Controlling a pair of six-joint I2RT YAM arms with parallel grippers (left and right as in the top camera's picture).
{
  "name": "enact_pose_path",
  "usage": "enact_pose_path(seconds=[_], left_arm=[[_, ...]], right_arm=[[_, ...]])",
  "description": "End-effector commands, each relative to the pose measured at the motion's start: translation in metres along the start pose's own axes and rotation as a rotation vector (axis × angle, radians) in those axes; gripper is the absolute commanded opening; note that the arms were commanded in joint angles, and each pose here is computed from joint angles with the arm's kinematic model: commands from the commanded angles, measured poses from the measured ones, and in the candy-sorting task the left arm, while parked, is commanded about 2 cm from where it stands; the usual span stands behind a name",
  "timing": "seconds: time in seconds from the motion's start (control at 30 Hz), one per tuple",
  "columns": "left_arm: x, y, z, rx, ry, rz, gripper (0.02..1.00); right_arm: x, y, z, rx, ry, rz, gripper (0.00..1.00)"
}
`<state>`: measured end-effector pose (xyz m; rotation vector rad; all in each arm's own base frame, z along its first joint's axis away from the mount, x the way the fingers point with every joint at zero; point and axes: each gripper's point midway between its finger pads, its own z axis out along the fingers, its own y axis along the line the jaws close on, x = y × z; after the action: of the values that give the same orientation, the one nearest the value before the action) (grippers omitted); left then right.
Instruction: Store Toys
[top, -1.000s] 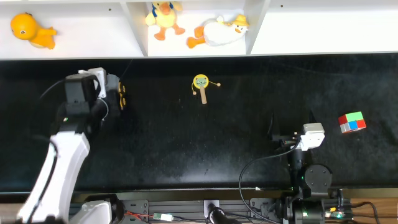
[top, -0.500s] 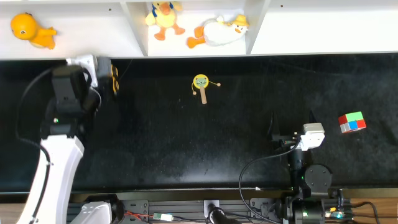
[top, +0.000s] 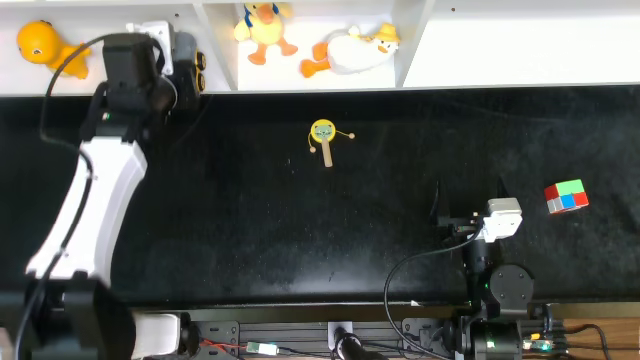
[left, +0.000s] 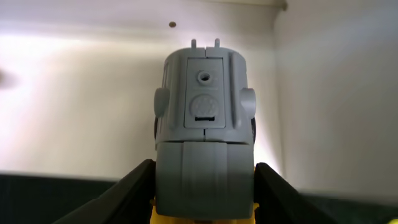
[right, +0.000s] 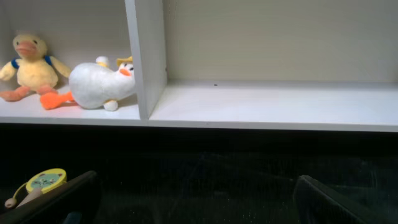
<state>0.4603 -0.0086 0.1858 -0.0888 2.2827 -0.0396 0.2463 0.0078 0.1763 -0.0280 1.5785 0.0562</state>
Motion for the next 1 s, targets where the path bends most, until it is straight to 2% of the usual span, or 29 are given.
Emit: enact_pose_path(seconds=[0.03, 0.3, 0.33, 0.37, 0.43, 0.5, 0.77, 1.0], left_arm=[[-0.020, 0.006, 0.016, -0.049, -0.020, 0.019, 0.270], [-0.017, 0.011, 0.045, -0.081, 0.016, 0.020, 0.292], [-0.016, 0.011, 0.045, -0.081, 0.019, 0.021, 0.354], [-0.015, 0.011, 0.045, -0.081, 0.023, 0.021, 0.472], [-0.013, 0.011, 0.045, -0.082, 0.032, 0.021, 0.840], [-0.011, 0.014, 0.044, -0.096, 0.042, 0.022, 0.998], [0.008, 0.025, 0.013, -0.148, 0.065, 0.035, 0.998], [0.065, 0.032, -0.041, -0.144, 0.009, 0.043, 0.998]], right_arm=[[0.004, 0.000, 0.000, -0.001, 0.002, 0.008, 0.996], [0.004, 0.000, 0.000, -0.001, 0.002, 0.008, 0.996], [0.004, 0.000, 0.000, -0.001, 0.002, 0.008, 0.996], [0.004, 0.000, 0.000, -0.001, 0.002, 0.008, 0.996], [0.004, 0.000, 0.000, -0.001, 0.002, 0.009, 0.996], [0.004, 0.000, 0.000, -0.001, 0.002, 0.008, 0.996], [0.004, 0.000, 0.000, -0.001, 0.002, 0.008, 0.996], [0.004, 0.000, 0.000, -0.001, 0.001, 0.008, 0.993]])
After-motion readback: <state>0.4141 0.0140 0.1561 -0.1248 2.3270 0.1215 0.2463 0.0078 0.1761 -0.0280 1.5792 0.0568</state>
